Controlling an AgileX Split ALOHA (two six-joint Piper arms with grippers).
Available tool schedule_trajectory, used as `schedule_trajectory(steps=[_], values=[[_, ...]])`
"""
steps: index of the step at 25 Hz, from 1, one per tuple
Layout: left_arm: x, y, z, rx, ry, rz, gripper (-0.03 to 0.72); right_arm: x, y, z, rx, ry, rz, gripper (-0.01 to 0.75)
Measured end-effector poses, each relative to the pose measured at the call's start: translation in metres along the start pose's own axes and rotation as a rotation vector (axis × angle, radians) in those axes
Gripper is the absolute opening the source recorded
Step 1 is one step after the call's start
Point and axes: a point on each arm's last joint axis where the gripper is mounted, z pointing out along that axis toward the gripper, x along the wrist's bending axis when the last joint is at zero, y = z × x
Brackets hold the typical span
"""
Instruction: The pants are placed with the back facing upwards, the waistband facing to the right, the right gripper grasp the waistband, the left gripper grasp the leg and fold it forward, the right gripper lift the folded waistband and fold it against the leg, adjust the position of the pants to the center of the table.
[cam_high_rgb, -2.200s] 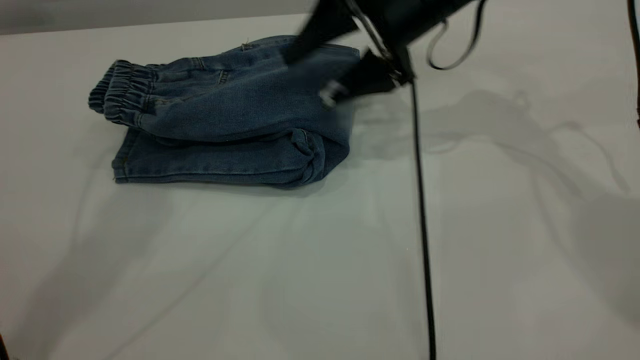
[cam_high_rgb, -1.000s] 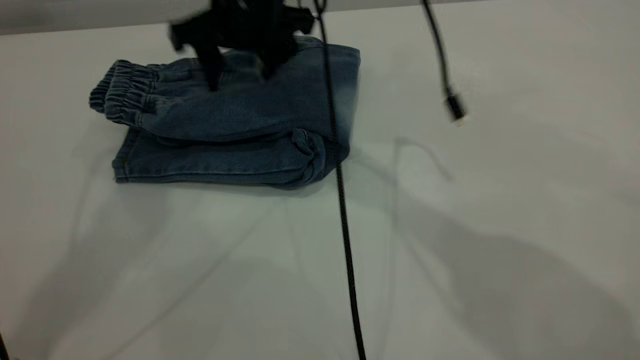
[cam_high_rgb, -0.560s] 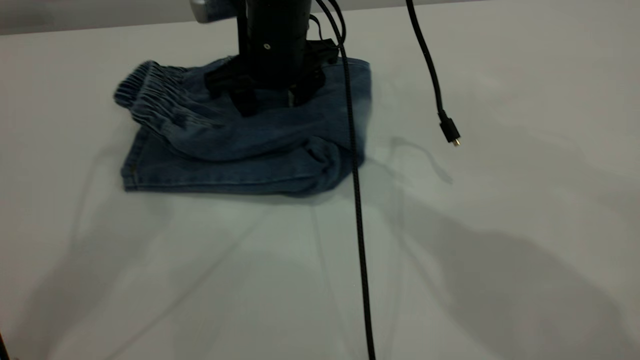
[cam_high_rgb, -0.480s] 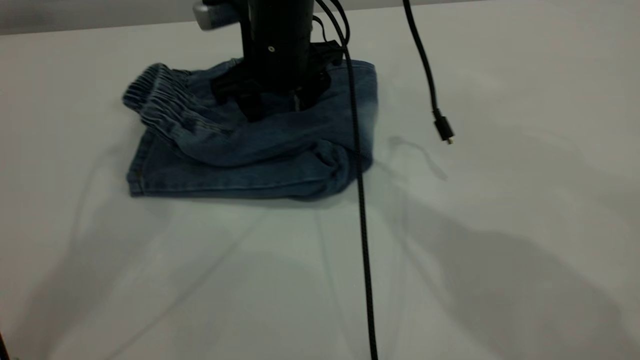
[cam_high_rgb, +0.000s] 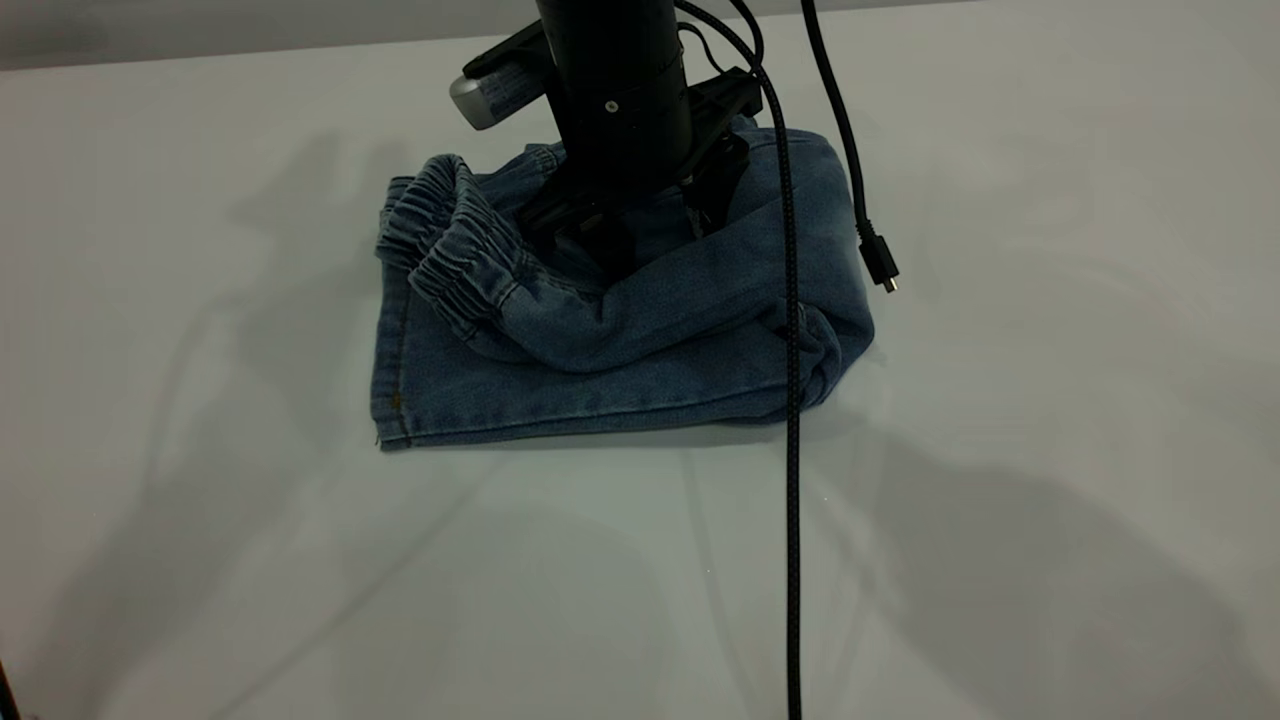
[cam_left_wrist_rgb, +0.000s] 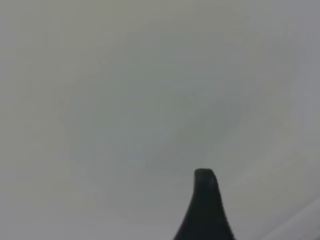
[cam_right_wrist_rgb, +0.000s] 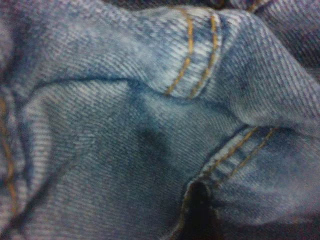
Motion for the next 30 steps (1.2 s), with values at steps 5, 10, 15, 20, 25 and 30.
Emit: schedule_trajectory(steps=[5,10,15,20,25,30], values=[[-0.001,0.0,0.0,0.0,-0.007,-0.014,0.508,-0.002,0.003,-0.012,-0.031,0.009,0.005,0.451],[-0.001,0.001,-0.001,-0.004,-0.011,-0.02,0.508,-0.007,0.006,-0.059,-0.126,0.034,0.014,0.45],[0.0,0.001,-0.001,-0.006,-0.011,-0.021,0.508,0.003,0.006,-0.071,-0.135,0.153,0.046,0.45],[0.001,0.001,-0.002,-0.009,-0.009,-0.021,0.508,0.04,0.005,-0.072,-0.15,0.287,0.038,0.45],[0.006,0.004,-0.007,-0.019,0.0,-0.027,0.508,0.076,0.005,-0.055,-0.184,0.299,-0.013,0.45],[0.015,0.008,-0.016,-0.036,0.021,-0.039,0.508,0.086,0.002,-0.039,-0.147,0.283,-0.028,0.45]])
